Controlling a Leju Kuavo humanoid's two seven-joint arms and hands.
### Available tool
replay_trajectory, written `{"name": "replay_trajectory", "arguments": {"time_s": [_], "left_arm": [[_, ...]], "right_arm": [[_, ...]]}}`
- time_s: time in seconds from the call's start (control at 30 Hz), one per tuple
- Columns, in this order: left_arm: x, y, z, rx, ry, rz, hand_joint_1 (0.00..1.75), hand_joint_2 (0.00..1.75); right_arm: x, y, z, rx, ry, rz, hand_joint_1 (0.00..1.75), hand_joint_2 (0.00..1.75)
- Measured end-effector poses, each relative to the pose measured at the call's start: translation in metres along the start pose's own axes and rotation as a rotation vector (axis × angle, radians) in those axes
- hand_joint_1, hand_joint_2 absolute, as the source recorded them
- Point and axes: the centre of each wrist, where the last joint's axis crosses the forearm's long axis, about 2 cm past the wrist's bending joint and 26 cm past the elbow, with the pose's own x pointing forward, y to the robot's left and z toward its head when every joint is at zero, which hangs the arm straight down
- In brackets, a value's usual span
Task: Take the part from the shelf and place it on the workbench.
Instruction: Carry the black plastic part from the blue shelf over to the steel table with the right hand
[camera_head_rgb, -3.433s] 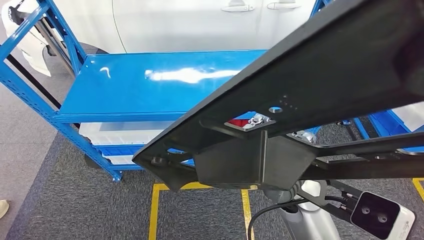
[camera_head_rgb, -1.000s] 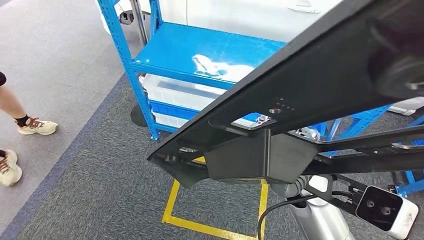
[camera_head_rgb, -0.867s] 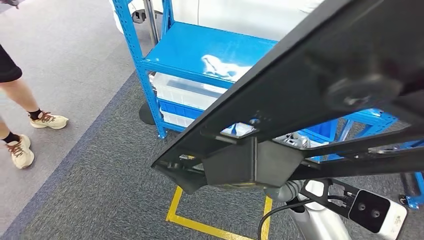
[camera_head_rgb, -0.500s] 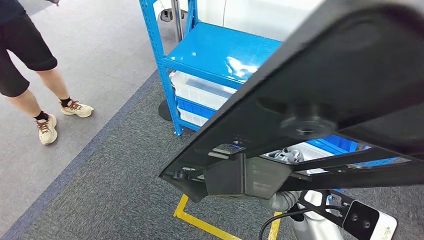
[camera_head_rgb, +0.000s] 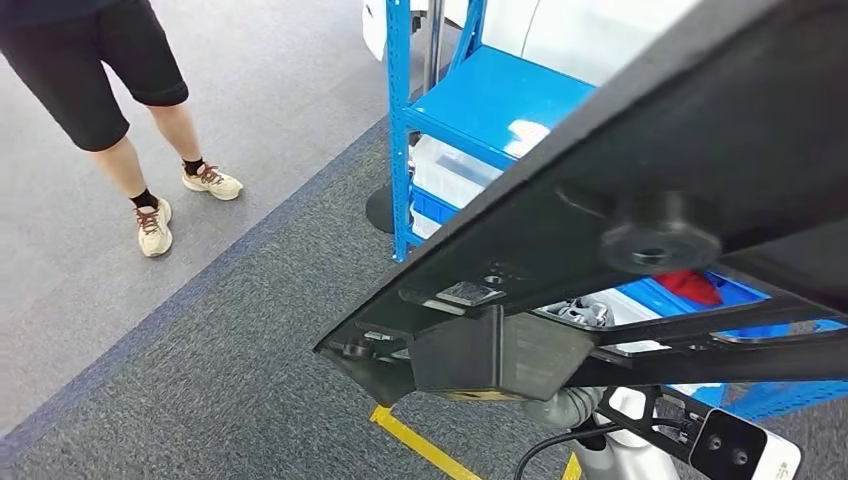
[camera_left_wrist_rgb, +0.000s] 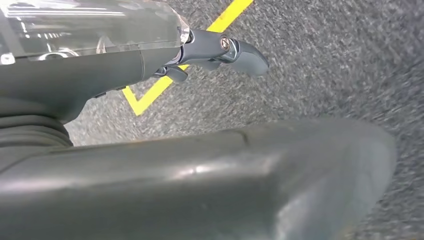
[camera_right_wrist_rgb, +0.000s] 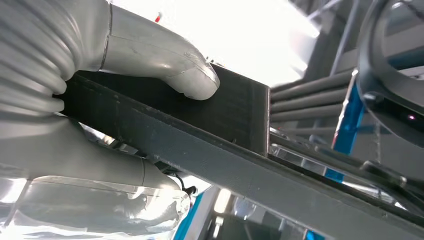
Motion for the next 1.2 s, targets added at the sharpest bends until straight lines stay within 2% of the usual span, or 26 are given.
{"name": "replay_trajectory", "arguments": {"time_s": [0.37, 1.2], "left_arm": [[0.001, 0.002, -0.001, -0.018, -0.029, 0.007, 0.00, 0.00], [0.008, 0.005, -0.003, 0.003, -0.037, 0.023, 0.00, 0.00]], "right_arm": [[0.013, -0.018, 0.005, -0.022, -0.025, 0.035, 1.75, 1.75], [0.012, -0.024, 0.003, -0.047, -0.050, 0.039, 1.75, 1.75]]}}
